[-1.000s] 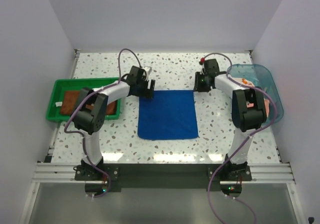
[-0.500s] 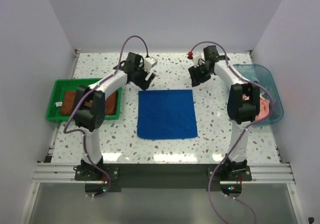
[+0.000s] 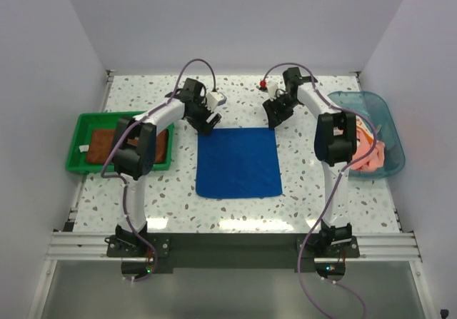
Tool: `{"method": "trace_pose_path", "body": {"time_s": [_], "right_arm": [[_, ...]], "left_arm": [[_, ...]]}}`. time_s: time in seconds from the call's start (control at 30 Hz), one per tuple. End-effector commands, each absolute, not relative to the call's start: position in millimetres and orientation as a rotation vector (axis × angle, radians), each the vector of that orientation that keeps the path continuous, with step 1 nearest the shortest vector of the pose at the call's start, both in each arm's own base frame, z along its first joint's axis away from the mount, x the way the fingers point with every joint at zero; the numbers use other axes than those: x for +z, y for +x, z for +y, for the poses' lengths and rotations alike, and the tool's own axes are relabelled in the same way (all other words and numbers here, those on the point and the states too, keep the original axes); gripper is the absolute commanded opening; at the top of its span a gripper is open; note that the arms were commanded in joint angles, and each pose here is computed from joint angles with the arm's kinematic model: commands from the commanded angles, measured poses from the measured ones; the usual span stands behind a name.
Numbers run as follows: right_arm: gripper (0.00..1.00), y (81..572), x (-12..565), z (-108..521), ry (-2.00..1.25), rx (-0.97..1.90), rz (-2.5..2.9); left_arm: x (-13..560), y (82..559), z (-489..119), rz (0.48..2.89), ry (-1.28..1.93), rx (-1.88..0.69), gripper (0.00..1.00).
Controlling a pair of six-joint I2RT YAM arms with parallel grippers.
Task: Fold and stack the towels
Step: Move the towel to the center of the board
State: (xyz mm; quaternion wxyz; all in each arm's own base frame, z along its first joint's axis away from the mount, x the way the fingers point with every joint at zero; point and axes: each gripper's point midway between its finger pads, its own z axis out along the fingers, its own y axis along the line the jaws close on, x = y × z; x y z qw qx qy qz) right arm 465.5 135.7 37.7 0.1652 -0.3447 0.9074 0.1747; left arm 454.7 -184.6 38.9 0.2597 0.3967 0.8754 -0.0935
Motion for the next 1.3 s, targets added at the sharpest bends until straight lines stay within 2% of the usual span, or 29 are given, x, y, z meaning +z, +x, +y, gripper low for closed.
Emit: {"method": "trace_pose_path", "body": {"time_s": [0.0,0.23,0.4,0.67,0.7,0.87,1.1,1.27], "right_arm": [[0.49,462.5,40.7,147.0,-1.049,0.538,2.571],[0.44,459.6,25.2,147.8,-1.071,0.538,2.608],[0.33,453.1,14.0,143.5,-1.086,0.526,2.650],[0.11,448.3,9.5,140.5,-1.121,0.480,2.673],[0.10,446.9,8.3,140.5,-1.127,0.480,2.677],[0.07,444.9,9.1,140.4,-1.137,0.474,2.682],[0.02,442.4,8.7,138.6,-1.156,0.434,2.693],[0.00,442.0,10.7,135.2,-1.156,0.405,2.694]], "left_arm": [[52.8,465.8,-186.3,2.319,1.101,-0.277,0.81],[48.1,467.4,-180.7,2.327,1.108,-0.276,0.78],[43.0,469.9,-176.6,2.344,1.097,-0.301,0.70],[31.0,464.5,-177.7,2.380,1.114,-0.371,0.64],[29.9,462.8,-177.9,2.385,1.118,-0.379,0.60],[21.3,456.1,-177.3,2.408,1.135,-0.415,0.55],[3.2,431.9,-177.0,2.479,1.185,-0.502,0.30],[-9.6,410.7,-171.2,2.555,1.201,-0.535,0.23]]}}
